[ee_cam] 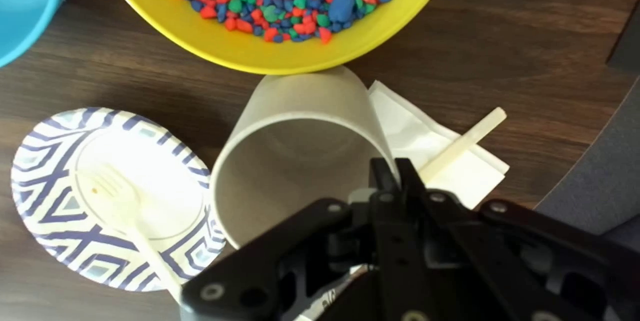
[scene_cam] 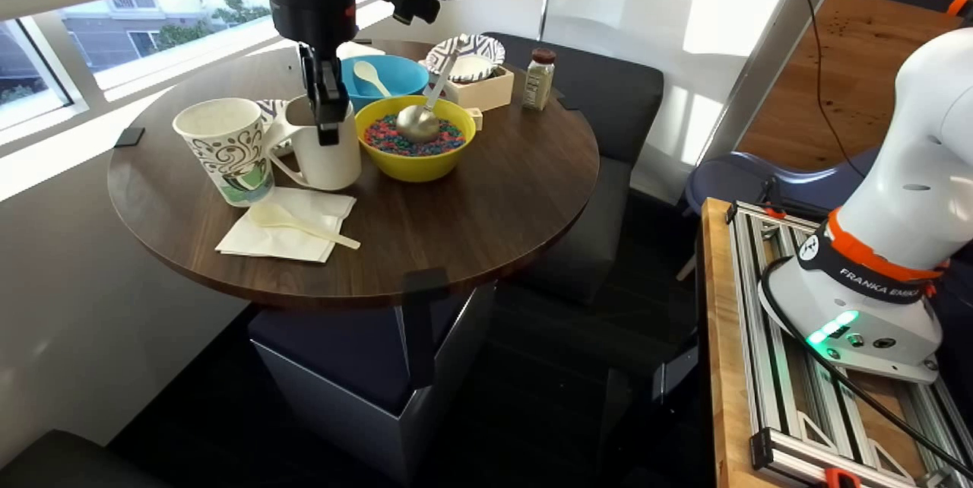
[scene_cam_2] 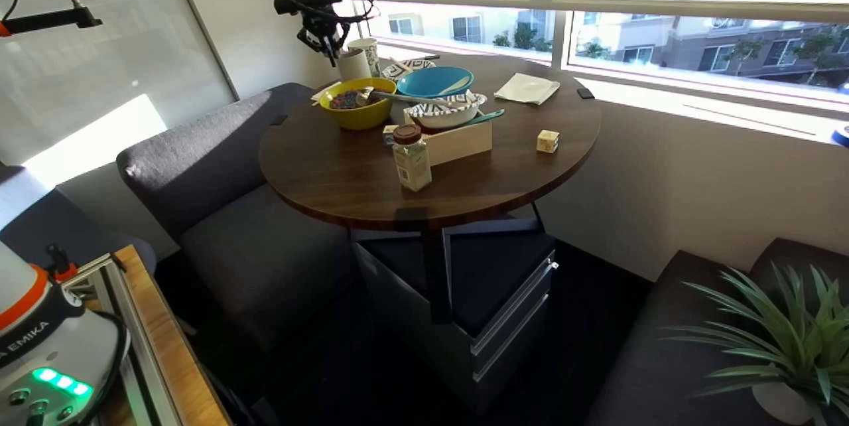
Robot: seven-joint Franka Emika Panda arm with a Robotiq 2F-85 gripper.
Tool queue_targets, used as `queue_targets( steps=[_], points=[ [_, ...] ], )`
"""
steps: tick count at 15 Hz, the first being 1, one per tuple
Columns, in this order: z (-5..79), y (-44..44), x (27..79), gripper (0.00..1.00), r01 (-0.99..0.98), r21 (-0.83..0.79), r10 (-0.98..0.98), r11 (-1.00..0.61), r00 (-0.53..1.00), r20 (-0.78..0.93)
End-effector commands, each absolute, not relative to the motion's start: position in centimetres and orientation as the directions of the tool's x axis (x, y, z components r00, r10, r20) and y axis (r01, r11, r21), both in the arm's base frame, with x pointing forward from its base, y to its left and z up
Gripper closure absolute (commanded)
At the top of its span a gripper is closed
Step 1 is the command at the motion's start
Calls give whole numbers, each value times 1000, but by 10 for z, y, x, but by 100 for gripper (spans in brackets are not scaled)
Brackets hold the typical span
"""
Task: Pick up the white mug and push the yellow bowl a little to the right, put the white mug on the table to the left of the yellow bowl
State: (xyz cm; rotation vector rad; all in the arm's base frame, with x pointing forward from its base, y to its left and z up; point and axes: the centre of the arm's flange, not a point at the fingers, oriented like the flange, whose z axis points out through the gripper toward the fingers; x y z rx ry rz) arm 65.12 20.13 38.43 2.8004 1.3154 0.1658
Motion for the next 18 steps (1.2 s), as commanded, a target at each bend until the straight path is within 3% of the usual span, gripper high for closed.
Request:
queue_targets(
  steps=[1, 18],
  points=[
    [382, 193, 644, 99, 742, 12, 742, -670, 669, 34],
    [378, 149, 653, 99, 666, 79, 671, -742, 740, 59]
  ],
)
